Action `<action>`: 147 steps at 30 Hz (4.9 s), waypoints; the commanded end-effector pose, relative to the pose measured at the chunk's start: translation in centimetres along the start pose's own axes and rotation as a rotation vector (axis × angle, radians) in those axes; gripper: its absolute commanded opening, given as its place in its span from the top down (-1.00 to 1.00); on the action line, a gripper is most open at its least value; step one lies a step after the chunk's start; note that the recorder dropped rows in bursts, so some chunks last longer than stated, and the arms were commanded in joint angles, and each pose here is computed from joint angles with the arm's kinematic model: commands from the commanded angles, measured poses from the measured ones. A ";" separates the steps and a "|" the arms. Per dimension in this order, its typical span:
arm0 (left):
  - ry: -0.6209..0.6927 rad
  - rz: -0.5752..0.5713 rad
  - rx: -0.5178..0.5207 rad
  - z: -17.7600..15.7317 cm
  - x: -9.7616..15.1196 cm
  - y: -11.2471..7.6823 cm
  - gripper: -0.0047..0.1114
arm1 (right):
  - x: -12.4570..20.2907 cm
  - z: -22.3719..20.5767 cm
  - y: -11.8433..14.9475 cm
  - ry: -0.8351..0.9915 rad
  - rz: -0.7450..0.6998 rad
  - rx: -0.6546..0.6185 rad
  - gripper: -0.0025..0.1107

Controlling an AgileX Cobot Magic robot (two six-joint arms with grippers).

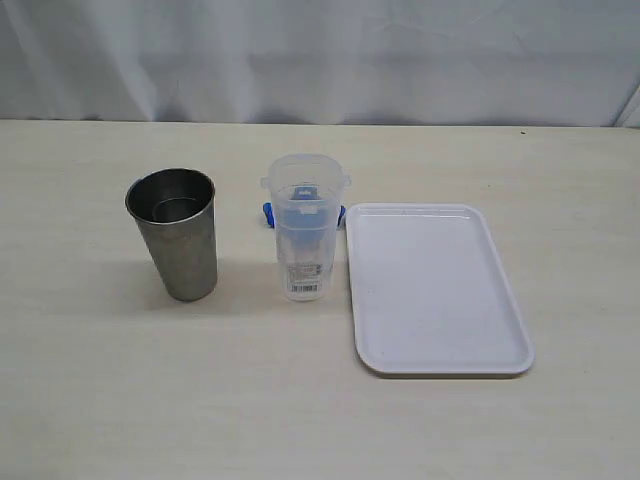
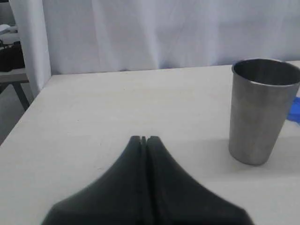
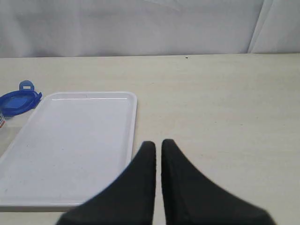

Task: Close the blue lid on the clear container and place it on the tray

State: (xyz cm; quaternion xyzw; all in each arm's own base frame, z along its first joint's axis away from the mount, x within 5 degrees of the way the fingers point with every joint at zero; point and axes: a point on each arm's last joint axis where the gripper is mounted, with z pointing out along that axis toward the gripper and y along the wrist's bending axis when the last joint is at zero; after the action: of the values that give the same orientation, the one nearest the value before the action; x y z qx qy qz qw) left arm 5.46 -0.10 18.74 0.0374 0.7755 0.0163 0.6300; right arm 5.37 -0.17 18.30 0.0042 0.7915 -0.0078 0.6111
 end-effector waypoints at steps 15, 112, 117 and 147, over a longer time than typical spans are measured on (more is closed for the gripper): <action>-0.820 -0.192 0.046 -2.5 -7.0 0.4 0.92 | 0.1 0.0 0.0 -0.001 0.002 0.001 0.87; 0.004 0.087 0.712 24.9 4.2 -6.5 -0.73 | 0.1 0.0 0.0 -0.001 0.002 0.001 0.87; -0.017 0.092 0.714 25.5 3.8 -6.5 -0.73 | 0.1 0.0 0.0 -0.001 0.002 0.001 0.87; -0.058 0.124 0.799 28.0 2.7 -9.0 -0.73 | 0.1 0.0 0.0 -0.001 0.002 0.001 0.87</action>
State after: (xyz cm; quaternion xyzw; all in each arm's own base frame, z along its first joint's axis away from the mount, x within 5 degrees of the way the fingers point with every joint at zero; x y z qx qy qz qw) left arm 31.86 -9.30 9.68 0.3277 0.6986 -0.2478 0.5858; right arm 5.37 -0.17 18.30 0.0042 0.7915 -0.0078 0.6111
